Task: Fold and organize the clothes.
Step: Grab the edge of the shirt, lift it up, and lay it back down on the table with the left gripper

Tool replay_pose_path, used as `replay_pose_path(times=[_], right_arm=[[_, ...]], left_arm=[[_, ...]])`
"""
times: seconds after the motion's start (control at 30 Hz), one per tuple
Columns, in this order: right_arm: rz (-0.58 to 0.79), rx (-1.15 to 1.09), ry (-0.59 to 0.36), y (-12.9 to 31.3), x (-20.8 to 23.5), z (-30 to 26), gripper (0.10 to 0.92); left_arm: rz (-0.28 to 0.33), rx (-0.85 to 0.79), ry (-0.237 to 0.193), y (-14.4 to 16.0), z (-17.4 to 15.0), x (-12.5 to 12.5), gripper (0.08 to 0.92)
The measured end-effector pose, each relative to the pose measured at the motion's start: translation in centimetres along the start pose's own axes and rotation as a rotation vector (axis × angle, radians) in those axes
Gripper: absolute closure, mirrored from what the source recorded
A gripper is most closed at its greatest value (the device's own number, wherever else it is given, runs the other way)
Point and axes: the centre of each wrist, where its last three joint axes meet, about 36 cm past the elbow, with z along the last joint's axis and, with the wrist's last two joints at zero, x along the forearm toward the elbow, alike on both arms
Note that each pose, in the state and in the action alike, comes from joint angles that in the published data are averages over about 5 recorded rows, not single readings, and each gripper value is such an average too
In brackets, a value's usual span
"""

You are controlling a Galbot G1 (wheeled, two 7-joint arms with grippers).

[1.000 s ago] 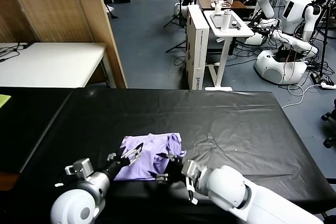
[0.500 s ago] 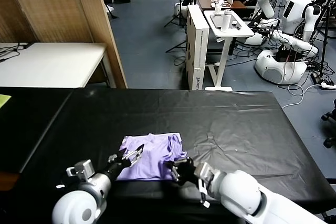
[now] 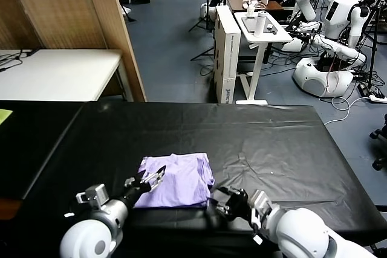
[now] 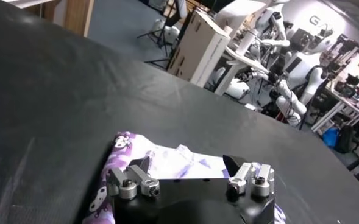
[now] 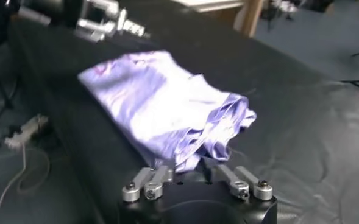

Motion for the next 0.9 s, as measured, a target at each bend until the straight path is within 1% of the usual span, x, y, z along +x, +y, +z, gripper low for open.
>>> replay_pose_path(times=[0.03, 0.13, 0.37, 0.47, 0.5, 0.6, 0.63, 0.7, 0.8, 0.83, 0.9], right_arm=[[0.012, -0.016, -0.015, -0.2, -0.2, 0.1, 0.141], [0.045, -0.076, -0.049, -0.7, -1.3, 0.4, 0.119], [0.069, -0.206, -0.075, -1.5, -4.9, 1.1, 0.115], [0.065, -0.242, -0.083, -1.7, -6.4, 1.1, 0.136], [0.064, -0.251, -0.085, -1.8, -6.8, 1.1, 0.163], [0.063, -0.273, -0.089, -2.1, -8.0, 1.1, 0.289], [0.063, -0.278, -0.089, -2.2, -8.2, 1.2, 0.350], [0.068, -0.288, -0.087, -2.4, -8.7, 1.4, 0.443], [0.082, -0.293, -0.077, -2.6, -9.2, 1.8, 0.622], [0.088, -0.291, -0.073, -2.7, -9.4, 1.9, 0.694], [0.099, -0.287, -0.065, -2.8, -9.6, 2.1, 0.789]], left_arm=[[-0.002, -0.001, 0.001, 0.0, 0.0, 0.0, 0.092], [-0.006, -0.004, 0.003, 0.1, 0.1, -0.1, 0.092], [-0.026, -0.010, 0.013, 0.5, 0.5, 0.1, 0.092], [-0.034, -0.011, 0.018, 0.6, 0.7, 0.2, 0.092], [-0.036, -0.011, 0.019, 0.7, 0.7, 0.2, 0.092], [-0.042, -0.011, 0.019, 0.7, 0.9, 0.3, 0.092], [-0.043, -0.011, 0.018, 0.7, 0.9, 0.3, 0.092], [-0.046, -0.012, 0.013, 0.7, 1.0, 0.3, 0.092], [-0.049, -0.011, 0.006, 0.7, 1.1, 0.3, 0.092], [-0.050, -0.010, 0.005, 0.7, 1.1, 0.3, 0.092], [-0.051, -0.009, 0.003, 0.7, 1.2, 0.2, 0.092]])
